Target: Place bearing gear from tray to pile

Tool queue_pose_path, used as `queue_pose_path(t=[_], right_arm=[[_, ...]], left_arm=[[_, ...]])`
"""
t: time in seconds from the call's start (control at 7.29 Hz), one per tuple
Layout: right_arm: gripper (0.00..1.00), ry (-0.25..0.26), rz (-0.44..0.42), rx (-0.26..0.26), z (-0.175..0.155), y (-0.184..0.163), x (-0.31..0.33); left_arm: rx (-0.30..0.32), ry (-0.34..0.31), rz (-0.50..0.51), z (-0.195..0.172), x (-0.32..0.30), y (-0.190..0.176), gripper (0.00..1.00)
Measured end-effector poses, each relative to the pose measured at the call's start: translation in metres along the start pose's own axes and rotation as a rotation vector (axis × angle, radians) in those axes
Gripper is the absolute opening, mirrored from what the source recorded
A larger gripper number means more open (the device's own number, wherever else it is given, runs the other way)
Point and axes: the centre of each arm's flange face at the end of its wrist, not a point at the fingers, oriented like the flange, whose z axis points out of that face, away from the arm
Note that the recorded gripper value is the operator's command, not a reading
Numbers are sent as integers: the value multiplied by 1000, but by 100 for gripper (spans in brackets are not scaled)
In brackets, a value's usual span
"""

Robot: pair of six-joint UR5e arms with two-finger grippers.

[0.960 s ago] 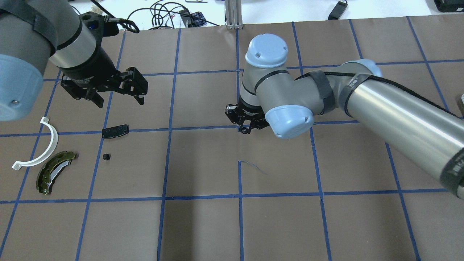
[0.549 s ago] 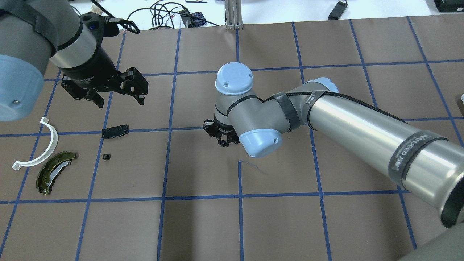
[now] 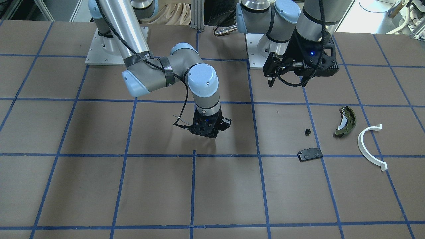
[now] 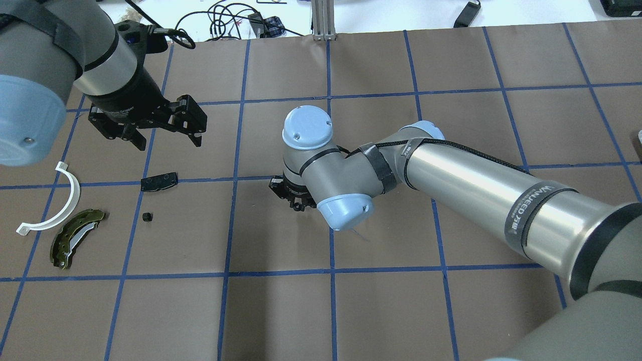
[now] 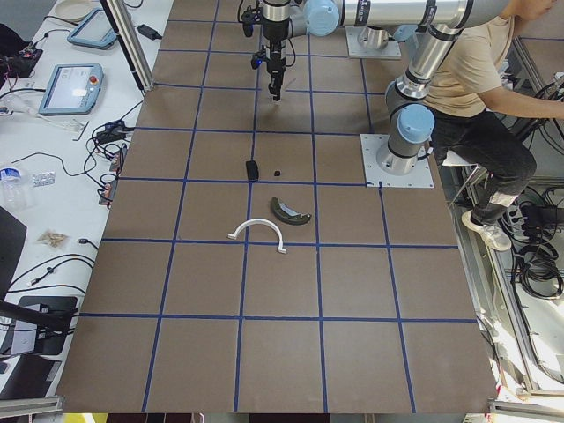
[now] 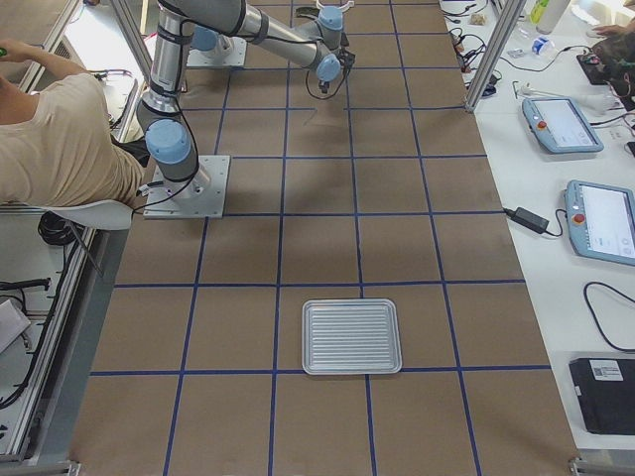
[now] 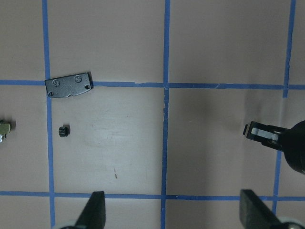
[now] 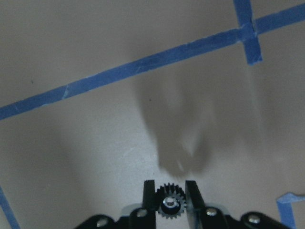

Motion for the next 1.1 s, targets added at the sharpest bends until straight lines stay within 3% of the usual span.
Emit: queue_pose_path(t=[0.27,0.55,0.69,1.1], right_arm=[[100,-5,-4,22,-8,-2,-1],[100,-13,-25,50,-33,-8,4],[100,10,-63,61,-51,-16,16],[100,102,-200,21,-132,-62,100]], left_arm=[[-42,-1,9,22,0,1,100],[-113,-2,17,86,1,18,100],[-128,-2,19,125,1,30,100],[-72,27,1,202,11,48,100]])
